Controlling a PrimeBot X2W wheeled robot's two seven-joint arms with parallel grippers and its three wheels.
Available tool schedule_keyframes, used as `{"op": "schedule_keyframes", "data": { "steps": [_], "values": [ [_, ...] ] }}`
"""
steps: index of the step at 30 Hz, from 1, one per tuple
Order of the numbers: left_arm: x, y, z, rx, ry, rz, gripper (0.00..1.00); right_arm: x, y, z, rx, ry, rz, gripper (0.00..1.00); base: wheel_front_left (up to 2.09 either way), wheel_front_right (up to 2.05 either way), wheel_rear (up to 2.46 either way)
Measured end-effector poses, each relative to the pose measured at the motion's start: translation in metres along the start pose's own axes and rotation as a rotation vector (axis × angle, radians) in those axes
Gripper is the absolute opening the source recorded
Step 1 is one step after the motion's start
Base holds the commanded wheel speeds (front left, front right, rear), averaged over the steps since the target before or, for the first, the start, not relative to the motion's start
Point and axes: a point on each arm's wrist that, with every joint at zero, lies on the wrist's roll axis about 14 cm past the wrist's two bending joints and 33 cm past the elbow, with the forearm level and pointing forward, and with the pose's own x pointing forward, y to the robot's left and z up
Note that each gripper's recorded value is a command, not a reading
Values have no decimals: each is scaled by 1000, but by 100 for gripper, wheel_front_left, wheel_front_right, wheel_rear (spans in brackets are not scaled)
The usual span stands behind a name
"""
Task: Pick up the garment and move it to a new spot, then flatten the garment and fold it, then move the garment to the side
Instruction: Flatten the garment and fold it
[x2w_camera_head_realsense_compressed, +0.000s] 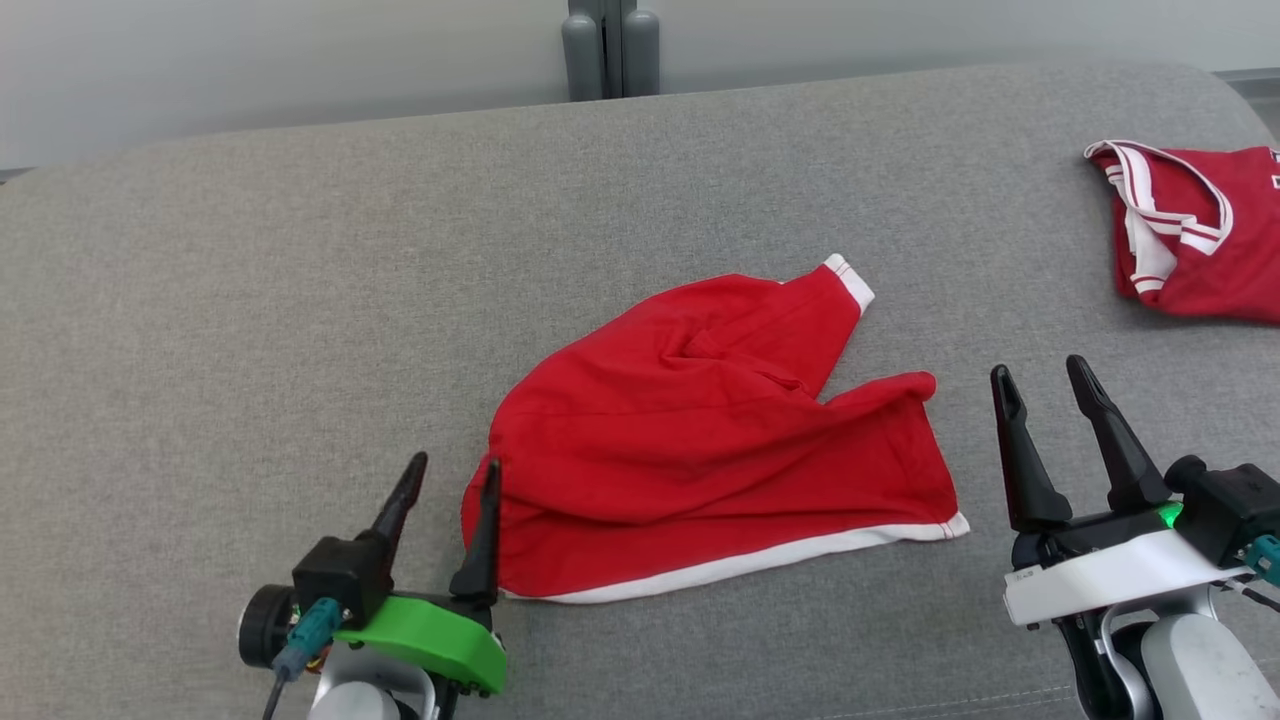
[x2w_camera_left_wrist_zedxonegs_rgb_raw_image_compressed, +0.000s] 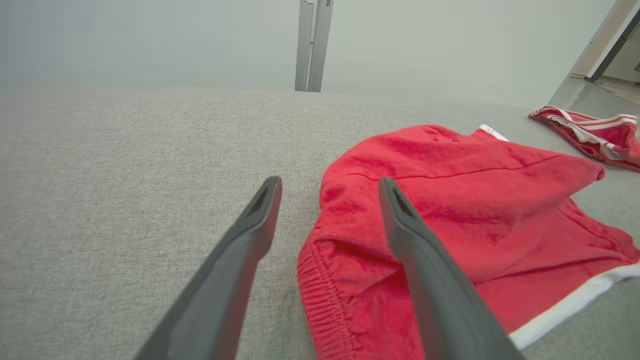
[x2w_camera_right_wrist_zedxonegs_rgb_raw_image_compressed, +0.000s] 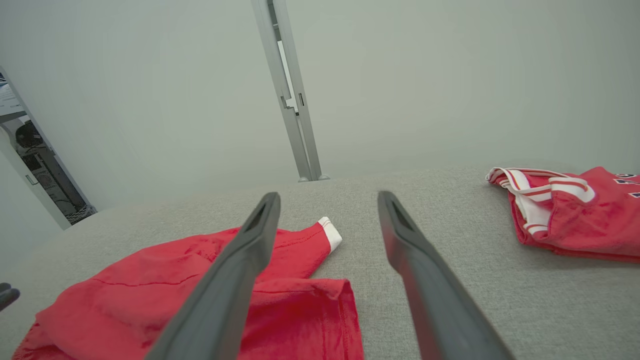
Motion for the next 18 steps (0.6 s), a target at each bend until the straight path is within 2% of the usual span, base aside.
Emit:
{"op": "schedule_keyframes", "data": {
  "steps": [10, 18],
  "values": [
    [-12, 34, 56, 58, -170, 106, 100, -8, 6, 13, -15, -33, 12, 100, 0, 0, 0],
    [-31, 48, 73, 102, -219, 151, 100, -21, 4, 19, -33, -43, 1, 100, 0, 0, 0]
  ]
}}
